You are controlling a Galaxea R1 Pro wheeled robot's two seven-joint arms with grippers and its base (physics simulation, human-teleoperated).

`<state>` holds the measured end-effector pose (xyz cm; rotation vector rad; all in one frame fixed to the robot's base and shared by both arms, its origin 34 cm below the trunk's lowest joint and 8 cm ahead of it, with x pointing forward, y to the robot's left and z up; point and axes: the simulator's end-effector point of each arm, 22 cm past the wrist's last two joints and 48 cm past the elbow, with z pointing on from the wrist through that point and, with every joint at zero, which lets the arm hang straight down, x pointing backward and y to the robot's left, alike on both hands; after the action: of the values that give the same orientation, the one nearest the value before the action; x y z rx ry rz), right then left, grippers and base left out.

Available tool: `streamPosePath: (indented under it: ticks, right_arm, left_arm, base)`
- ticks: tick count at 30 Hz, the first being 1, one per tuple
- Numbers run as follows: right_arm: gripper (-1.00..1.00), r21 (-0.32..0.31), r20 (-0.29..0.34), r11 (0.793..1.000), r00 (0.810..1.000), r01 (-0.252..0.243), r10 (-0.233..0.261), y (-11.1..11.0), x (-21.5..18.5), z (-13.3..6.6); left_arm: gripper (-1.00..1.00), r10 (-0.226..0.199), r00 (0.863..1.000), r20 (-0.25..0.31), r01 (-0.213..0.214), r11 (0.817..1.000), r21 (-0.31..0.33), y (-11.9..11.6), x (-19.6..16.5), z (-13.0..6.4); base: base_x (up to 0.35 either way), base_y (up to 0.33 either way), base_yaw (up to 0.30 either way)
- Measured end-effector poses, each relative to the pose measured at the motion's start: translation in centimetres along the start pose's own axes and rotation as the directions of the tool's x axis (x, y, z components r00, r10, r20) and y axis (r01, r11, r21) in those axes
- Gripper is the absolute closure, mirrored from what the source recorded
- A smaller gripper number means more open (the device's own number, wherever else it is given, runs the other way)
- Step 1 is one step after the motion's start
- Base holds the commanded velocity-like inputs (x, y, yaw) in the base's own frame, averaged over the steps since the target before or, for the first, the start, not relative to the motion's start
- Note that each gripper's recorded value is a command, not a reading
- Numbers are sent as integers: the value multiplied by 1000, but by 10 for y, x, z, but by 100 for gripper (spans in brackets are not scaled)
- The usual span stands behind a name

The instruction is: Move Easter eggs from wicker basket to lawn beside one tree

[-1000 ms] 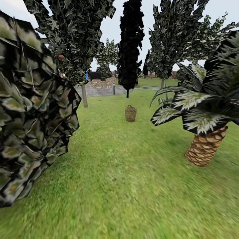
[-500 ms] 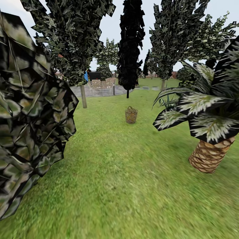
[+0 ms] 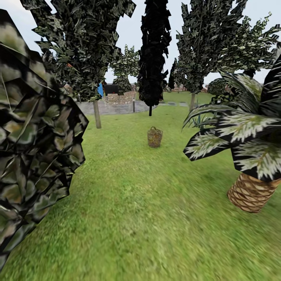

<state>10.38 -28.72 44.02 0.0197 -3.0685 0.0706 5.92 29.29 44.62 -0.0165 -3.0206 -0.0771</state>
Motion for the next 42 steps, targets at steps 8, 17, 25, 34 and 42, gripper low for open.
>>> streamPosePath:
  ticks: [8,17,25,34,42]
  right_arm:
    - [-100,0,0,1000,1000,0,0,0,0,0]
    - [-100,-1,0,1000,1000,0,0,1,0,0]
    - [-100,0,0,1000,1000,0,0,0,0,0]
    - [-100,0,0,1000,1000,0,0,0,0,0]
    - [-100,0,0,1000,1000,0,0,0,0,0]
  left_arm:
    - [-100,0,1000,0,0,1000,0,0,0,0]
    - [-100,0,1000,0,0,1000,0,0,0,0]
    - [-100,0,1000,0,0,1000,1,-1,0,0]
    - [-100,0,1000,0,0,1000,2,-1,0,0]
    - [-100,0,1000,0,0,1000,2,-1,0,0]
  base:
    - [329,0,0]
    - [329,0,0]
    - [329,0,0]
    - [329,0,0]
    - [329,0,0]
